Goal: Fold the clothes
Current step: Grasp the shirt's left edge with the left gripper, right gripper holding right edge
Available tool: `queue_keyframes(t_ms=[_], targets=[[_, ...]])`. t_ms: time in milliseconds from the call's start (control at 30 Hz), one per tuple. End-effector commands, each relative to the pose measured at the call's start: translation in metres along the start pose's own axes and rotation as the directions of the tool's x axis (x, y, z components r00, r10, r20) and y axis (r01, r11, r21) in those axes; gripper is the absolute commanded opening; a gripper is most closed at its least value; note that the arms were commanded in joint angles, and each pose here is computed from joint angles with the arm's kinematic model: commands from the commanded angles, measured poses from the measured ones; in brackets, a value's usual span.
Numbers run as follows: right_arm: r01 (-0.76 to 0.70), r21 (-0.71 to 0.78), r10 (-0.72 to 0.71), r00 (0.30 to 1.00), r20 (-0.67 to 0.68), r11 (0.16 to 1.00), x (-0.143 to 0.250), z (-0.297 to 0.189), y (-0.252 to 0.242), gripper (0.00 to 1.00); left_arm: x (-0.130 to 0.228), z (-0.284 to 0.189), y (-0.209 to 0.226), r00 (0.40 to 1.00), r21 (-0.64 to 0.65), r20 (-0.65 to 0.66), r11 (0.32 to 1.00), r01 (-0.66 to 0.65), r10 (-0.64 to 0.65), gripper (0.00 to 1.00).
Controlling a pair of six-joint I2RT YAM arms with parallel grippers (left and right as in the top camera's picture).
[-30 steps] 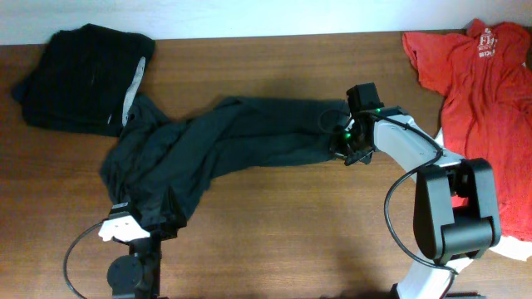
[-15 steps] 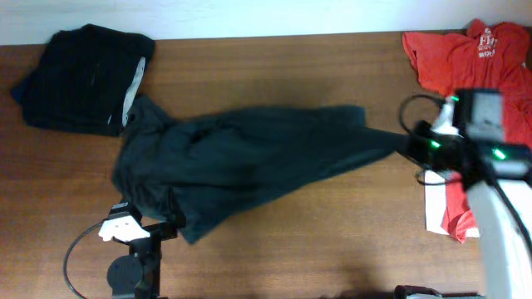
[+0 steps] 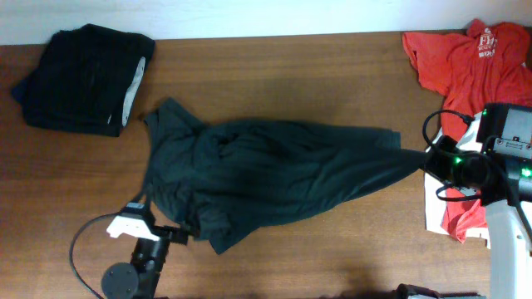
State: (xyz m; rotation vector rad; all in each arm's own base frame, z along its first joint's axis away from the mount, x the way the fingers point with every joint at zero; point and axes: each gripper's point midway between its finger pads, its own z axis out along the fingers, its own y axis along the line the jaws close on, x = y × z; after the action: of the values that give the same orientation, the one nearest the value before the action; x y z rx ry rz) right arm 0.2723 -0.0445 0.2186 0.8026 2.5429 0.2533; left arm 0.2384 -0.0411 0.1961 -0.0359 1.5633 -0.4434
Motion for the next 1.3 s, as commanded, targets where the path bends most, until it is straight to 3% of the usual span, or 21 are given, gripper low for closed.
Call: queue_keyframes(t_ms=[0, 67, 133, 267, 333, 400, 467, 533, 600, 800, 967, 1000, 1133, 1267], targets=[[0.005, 0.011, -0.005, 1.0, 0.015, 1.0, -0.004, -0.003, -0.003, 0.04, -0.03, -0.011, -0.039, 0.986, 0.128, -0.115, 0.986, -0.107, 0.122, 0.99], [0.005, 0.012, -0.005, 1.0, 0.014, 1.0, -0.003, -0.003, -0.003, 0.04, -0.054, -0.011, -0.047, 0.951, 0.12, -0.255, 0.982, -0.146, 0.173, 0.99], [0.005, 0.012, -0.005, 1.0, 0.014, 1.0, -0.003, -0.003, -0.003, 0.04, -0.075, -0.01, -0.054, 0.88, 0.081, -0.465, 0.994, -0.071, 0.101, 0.99], [0.005, 0.013, -0.005, 1.0, 0.011, 1.0, -0.003, -0.003, -0.003, 0.04, -0.093, -0.008, -0.077, 0.791, 0.126, -0.611, 0.991, 0.048, 0.039, 0.99], [0.005, 0.013, -0.005, 1.0, 0.012, 1.0, -0.003, -0.003, -0.003, 0.04, -0.081, -0.016, -0.079, 0.729, 0.106, -0.684, 0.991, 0.083, 0.013, 0.99], [0.005, 0.011, -0.005, 1.0, 0.016, 1.0, -0.004, -0.003, -0.003, 0.04, -0.04, -0.04, -0.064, 0.528, -0.072, -0.842, 0.993, 0.095, -0.111, 0.99], [0.001, 0.011, -0.001, 1.0, 0.015, 1.0, -0.004, -0.003, -0.003, 0.04, -0.008, -0.063, -0.047, 0.324, -0.214, -0.923, 0.977, 0.013, -0.207, 0.99], [0.001, 0.011, -0.001, 1.0, 0.014, 1.0, -0.003, -0.003, -0.003, 0.04, 0.013, -0.072, -0.038, 0.188, -0.247, -0.953, 0.968, -0.04, -0.236, 0.99], [0.001, 0.012, -0.001, 1.0, 0.012, 1.0, -0.003, -0.003, -0.003, 0.04, 0.033, -0.074, -0.034, 0.108, -0.266, -0.959, 0.963, -0.037, -0.261, 0.99], [0.004, 0.002, -0.004, 1.0, 0.03, 1.0, -0.008, -0.003, -0.001, 0.04, 0.098, -0.052, -0.023, 0.01, -0.295, -0.955, 0.955, 0.019, -0.295, 0.99], [0.001, 0.007, -0.001, 1.0, 0.007, 1.0, -0.008, 0.005, -0.001, 0.04, 0.156, -0.051, 0.005, -0.128, -0.407, -0.901, 0.91, -0.077, -0.414, 0.99], [0.0, 0.011, 0.0, 1.0, -0.002, 1.0, -0.008, 0.008, -0.002, 0.04, 0.162, -0.049, 0.007, -0.14, -0.413, -0.897, 0.907, -0.081, -0.42, 0.95], [-0.003, 0.018, 0.004, 1.0, -0.021, 1.0, -0.011, 0.018, -0.002, 0.04, 0.182, -0.041, -0.006, -0.155, -0.364, -0.914, 0.926, -0.098, -0.375, 0.83], [0.004, 0.02, -0.004, 1.0, -0.026, 1.0, -0.011, 0.019, -0.003, 0.04, 0.189, -0.039, 0.002, -0.106, -0.34, -0.921, 0.908, -0.245, -0.374, 0.82]])
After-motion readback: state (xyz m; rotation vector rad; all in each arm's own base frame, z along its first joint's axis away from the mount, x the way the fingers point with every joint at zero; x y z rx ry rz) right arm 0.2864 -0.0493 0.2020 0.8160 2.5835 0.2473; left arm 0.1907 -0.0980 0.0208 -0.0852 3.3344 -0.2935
